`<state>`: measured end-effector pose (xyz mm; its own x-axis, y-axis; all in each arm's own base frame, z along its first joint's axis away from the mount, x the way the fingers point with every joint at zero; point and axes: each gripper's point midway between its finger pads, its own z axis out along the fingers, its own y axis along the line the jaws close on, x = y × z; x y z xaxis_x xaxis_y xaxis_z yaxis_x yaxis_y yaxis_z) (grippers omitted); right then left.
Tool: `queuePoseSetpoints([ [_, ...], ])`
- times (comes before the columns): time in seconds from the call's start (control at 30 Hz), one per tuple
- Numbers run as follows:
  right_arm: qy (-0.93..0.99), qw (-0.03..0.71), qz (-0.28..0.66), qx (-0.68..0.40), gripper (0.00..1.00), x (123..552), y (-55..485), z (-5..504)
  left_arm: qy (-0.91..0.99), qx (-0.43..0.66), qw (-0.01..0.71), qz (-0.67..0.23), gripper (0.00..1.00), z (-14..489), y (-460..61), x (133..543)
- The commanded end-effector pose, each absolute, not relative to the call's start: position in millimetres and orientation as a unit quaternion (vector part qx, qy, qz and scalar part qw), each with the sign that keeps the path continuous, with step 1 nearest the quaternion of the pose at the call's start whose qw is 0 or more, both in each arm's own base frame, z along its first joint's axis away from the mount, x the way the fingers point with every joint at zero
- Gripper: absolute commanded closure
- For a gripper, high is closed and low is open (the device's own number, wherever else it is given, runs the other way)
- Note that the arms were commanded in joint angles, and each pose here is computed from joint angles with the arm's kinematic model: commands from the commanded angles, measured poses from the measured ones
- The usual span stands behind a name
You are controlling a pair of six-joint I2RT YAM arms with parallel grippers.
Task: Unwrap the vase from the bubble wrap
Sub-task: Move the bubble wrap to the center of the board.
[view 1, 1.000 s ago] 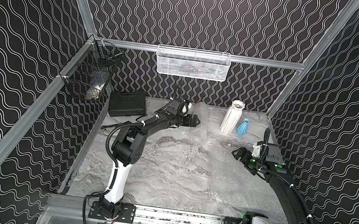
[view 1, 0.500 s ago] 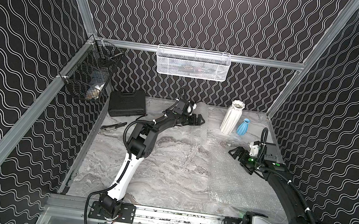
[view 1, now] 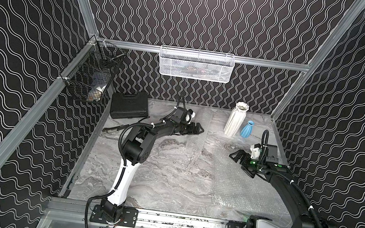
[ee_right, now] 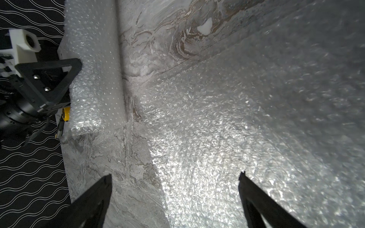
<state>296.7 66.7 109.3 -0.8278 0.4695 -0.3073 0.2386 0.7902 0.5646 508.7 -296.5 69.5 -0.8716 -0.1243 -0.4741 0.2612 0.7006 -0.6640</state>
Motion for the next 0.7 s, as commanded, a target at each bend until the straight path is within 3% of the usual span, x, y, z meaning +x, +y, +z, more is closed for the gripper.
queuePoseSetpoints([
  [0.0, 0.919, 0.230, 0.265, 0.179, 0.01, 300.0, 69.8, 110.1, 0.893, 0.030, 0.260, -0.367, 0.12, 73.3, -284.7, 500.0],
  [0.4, 0.930, 0.211, 0.266, 0.141, 0.01, 299.7, 92.2, 99.4, 0.918, -0.048, 0.244, -0.308, 0.14, 72.9, -227.1, 416.1],
  [0.67, 0.939, 0.197, 0.269, 0.084, 0.01, 308.8, 137.7, 92.9, 0.918, -0.058, 0.217, -0.328, 0.14, 76.4, -232.6, 342.1],
])
